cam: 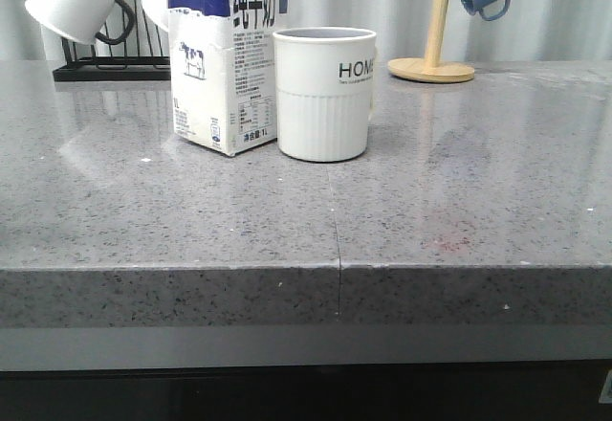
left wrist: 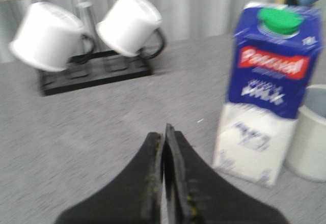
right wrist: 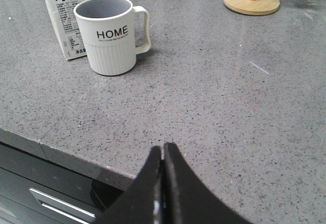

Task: Place milk next to cup
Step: 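Release the milk carton and raise the left gripper away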

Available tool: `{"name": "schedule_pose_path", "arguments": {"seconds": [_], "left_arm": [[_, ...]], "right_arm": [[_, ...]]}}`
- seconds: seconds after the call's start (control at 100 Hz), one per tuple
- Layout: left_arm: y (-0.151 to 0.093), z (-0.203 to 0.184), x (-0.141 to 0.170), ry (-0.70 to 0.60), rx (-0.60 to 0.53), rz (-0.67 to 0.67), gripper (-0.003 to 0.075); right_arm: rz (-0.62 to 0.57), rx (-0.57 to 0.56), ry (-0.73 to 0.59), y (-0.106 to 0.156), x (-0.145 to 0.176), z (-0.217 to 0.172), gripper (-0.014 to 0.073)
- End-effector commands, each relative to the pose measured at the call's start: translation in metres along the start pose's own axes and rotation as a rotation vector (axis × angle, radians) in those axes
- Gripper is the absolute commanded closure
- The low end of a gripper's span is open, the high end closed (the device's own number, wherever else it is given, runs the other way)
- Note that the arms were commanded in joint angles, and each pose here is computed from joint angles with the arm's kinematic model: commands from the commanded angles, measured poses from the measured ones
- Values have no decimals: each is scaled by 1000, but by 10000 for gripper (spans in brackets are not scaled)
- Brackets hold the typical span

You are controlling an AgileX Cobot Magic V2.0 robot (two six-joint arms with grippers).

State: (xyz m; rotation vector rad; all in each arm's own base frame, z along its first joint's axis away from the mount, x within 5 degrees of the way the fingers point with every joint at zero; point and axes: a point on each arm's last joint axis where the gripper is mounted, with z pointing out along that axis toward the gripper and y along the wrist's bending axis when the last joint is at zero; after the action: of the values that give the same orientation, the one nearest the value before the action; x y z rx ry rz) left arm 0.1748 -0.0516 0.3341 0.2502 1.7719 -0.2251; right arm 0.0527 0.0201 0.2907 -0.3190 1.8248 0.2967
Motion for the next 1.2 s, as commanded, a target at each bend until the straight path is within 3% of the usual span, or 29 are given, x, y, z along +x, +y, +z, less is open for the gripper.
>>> {"name": "schedule_pose_path", "arguments": {"seconds": [0.0,0.25,0.45,1.19], "left_arm": [[11,-17,-10,-51,-66,28,741],[26,-55,14,-39,-206,3,741],[20,-77,33,-103,-198,-46,741],[11,-111,94,-259,-213,-10,741]], "right_arm": [[-3,-6,-85,1,-13,-2,632],[-3,-6,-85,1,-13,-2,632],[-3,-6,-85,1,-13,-2,632],[-3,-6,-85,1,-13,-2,632]]}}
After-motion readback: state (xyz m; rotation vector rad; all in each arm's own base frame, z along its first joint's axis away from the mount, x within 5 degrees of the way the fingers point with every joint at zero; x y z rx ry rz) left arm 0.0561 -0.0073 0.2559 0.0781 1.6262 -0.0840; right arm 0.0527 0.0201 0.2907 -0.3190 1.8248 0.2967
